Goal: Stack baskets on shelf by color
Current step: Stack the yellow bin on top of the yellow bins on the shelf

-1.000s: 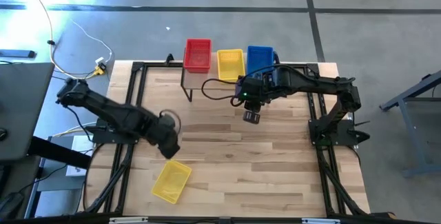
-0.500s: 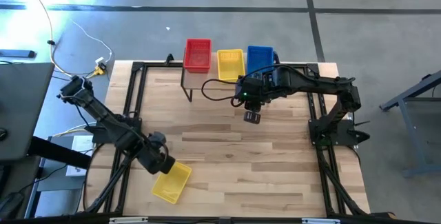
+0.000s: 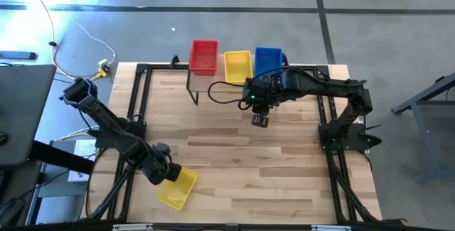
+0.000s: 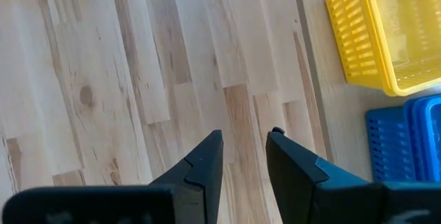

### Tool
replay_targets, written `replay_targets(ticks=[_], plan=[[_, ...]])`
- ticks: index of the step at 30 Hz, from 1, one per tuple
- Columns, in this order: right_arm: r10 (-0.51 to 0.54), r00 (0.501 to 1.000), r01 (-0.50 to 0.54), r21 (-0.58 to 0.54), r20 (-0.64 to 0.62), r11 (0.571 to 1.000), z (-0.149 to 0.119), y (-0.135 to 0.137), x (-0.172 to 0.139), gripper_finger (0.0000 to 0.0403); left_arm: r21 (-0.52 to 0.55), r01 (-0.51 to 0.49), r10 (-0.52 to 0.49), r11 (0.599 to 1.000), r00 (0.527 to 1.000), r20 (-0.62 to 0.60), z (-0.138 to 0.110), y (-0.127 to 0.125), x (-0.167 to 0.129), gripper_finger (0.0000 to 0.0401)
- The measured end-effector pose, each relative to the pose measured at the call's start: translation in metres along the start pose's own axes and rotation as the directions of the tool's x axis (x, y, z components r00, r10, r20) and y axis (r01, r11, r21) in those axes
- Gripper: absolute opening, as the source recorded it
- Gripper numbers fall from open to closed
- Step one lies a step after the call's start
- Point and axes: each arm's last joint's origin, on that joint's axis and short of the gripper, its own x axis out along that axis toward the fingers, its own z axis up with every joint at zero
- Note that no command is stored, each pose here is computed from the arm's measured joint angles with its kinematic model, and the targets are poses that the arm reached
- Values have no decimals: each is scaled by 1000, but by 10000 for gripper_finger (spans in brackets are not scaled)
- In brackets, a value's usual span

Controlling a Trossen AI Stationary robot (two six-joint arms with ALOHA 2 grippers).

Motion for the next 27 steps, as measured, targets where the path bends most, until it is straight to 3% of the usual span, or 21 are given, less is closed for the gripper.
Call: replay_targets(ticks=[5,17,27], plan=[[0,1000,0,0,0,1000,0,0,0,99,-10,31,-31,999,999,-14,1,3,9,124],[0,1000,0,-18,1,1000,0,0,0,99,-152,-76,79,985,997,15,1,6,39,116],[119,992,-116,-73,38,991,4,6,-1,99,-243,41,-25,969,997,68,16,-9,42,8]])
